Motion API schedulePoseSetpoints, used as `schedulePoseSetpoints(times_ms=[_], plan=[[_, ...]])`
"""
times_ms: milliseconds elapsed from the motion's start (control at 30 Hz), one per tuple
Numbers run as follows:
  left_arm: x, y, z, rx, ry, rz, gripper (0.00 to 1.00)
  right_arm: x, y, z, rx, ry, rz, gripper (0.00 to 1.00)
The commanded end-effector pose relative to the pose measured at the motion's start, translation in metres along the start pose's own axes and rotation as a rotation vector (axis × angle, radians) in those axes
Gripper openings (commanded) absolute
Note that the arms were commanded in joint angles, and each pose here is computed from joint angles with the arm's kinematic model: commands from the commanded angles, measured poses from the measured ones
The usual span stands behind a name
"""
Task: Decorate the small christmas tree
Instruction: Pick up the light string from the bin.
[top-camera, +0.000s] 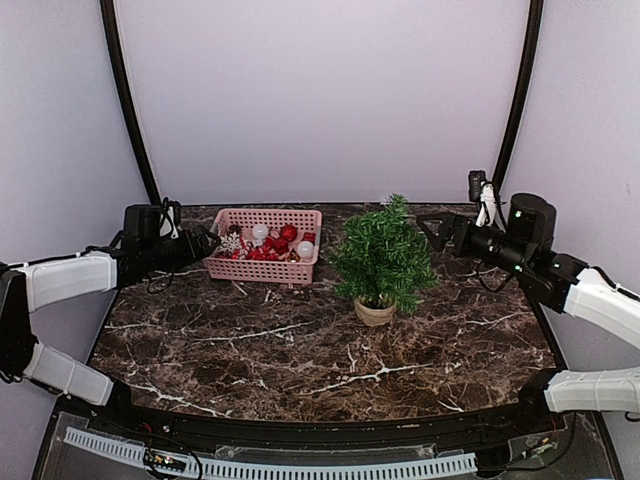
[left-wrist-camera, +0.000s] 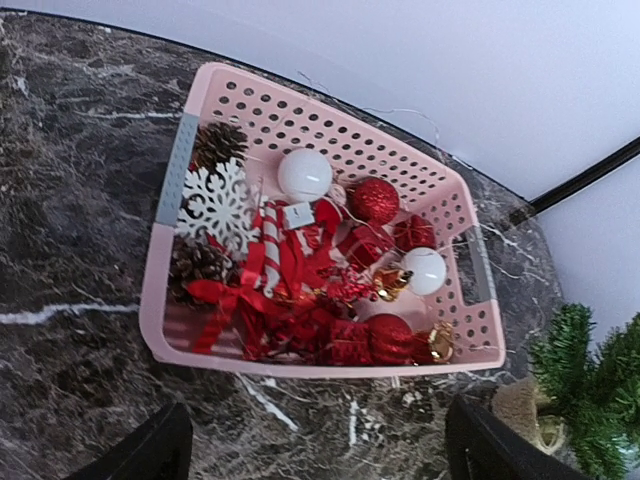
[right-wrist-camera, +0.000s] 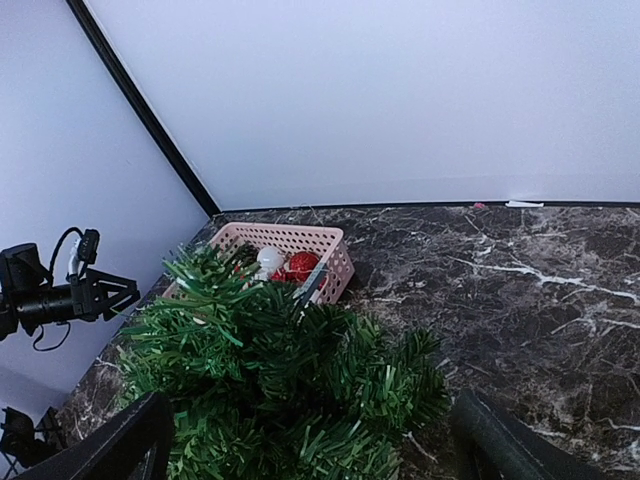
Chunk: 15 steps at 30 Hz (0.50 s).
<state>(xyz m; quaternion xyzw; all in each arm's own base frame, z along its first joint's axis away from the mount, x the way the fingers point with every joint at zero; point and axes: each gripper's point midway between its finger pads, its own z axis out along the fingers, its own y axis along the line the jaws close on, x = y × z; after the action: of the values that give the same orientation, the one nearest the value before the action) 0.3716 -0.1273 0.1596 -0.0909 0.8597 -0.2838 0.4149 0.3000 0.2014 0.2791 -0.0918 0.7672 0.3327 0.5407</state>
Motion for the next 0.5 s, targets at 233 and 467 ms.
schedulePoseSetpoints(times_ms=[233,467], plan=[[-0.031,0.001,0.045,-0.063,0.030,0.252,0.70,-0.042,0.007,-0.027,0.032,-0.160,-0.061,0.99],[-0.025,0.003,0.069,-0.046,0.081,0.289,0.56,-0.043,0.005,-0.029,0.048,-0.157,-0.070,0.99]])
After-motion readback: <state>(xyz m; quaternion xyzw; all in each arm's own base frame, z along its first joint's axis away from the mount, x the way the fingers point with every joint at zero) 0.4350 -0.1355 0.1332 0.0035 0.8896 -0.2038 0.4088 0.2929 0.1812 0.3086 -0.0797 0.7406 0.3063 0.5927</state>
